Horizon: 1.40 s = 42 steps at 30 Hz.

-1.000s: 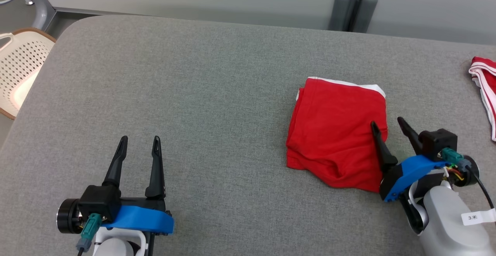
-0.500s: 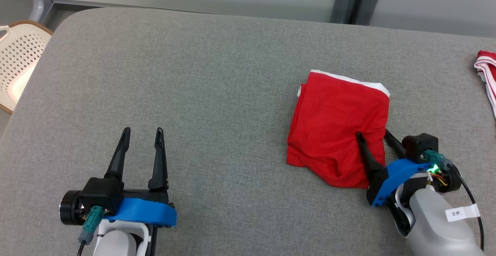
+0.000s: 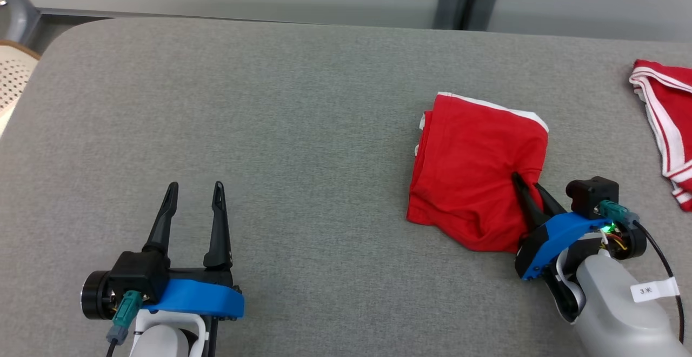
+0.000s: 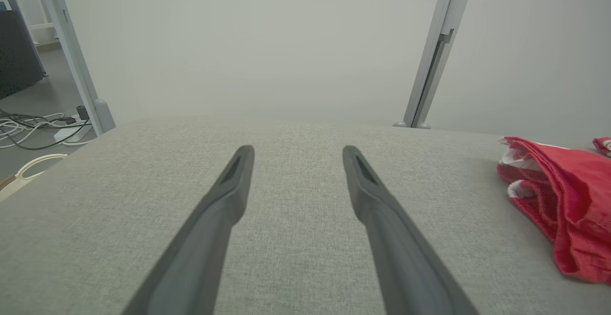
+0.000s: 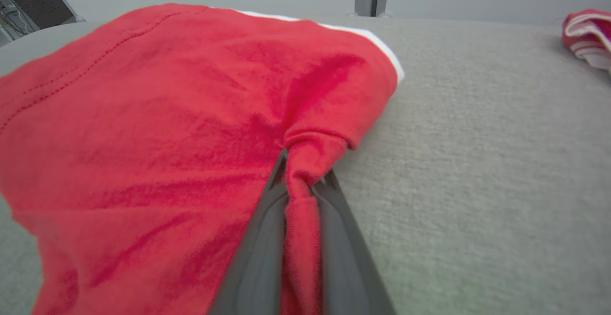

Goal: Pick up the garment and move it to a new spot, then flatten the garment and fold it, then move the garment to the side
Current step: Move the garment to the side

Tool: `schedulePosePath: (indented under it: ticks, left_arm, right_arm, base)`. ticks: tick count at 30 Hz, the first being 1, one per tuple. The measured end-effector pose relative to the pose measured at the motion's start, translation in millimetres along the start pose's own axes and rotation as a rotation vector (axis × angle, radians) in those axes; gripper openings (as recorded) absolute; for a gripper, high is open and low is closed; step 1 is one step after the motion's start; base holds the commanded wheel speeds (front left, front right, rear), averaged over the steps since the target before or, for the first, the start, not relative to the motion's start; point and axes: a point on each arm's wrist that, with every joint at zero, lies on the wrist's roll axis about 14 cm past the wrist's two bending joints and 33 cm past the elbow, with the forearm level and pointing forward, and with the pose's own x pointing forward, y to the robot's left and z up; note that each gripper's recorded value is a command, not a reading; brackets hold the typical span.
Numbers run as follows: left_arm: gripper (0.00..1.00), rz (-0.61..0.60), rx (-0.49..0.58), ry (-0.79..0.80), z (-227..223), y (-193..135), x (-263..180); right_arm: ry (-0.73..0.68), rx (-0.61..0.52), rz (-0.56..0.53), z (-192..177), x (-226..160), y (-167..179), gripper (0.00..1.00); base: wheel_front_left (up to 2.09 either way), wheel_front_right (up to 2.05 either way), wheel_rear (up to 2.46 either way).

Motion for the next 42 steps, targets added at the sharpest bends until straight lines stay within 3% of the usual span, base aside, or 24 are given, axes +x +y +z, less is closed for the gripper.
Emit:
schedulePosePath:
  ticks: [19, 25, 33, 42]
  left_arm:
    - [1.0, -0.323, -0.012, -0.002, -13, -107, 58]
    - [1.0, -0.338, -0.013, -0.002, -16, -112, 65]
    - [1.0, -0.315, -0.012, 0.007, -23, -103, 72]
    - [1.0, -0.297, -0.017, 0.02, -40, -96, 93]
  right_arm:
    - [-0.016, 0.007, -0.319, -23, -116, -118, 0.0]
    - [-0.062, -0.042, -0.297, 0, -102, -121, 0.0]
    - [-0.13, -0.246, -0.219, 63, -57, -132, 0.0]
    - [-0.046, -0.42, -0.285, 91, -28, -203, 0.0]
  base:
    - [0.0, 0.0, 0.0]
    - [0.0, 0.0, 0.0]
    - [0.0, 0.0, 0.0]
    - [0.0, 0.0, 0.0]
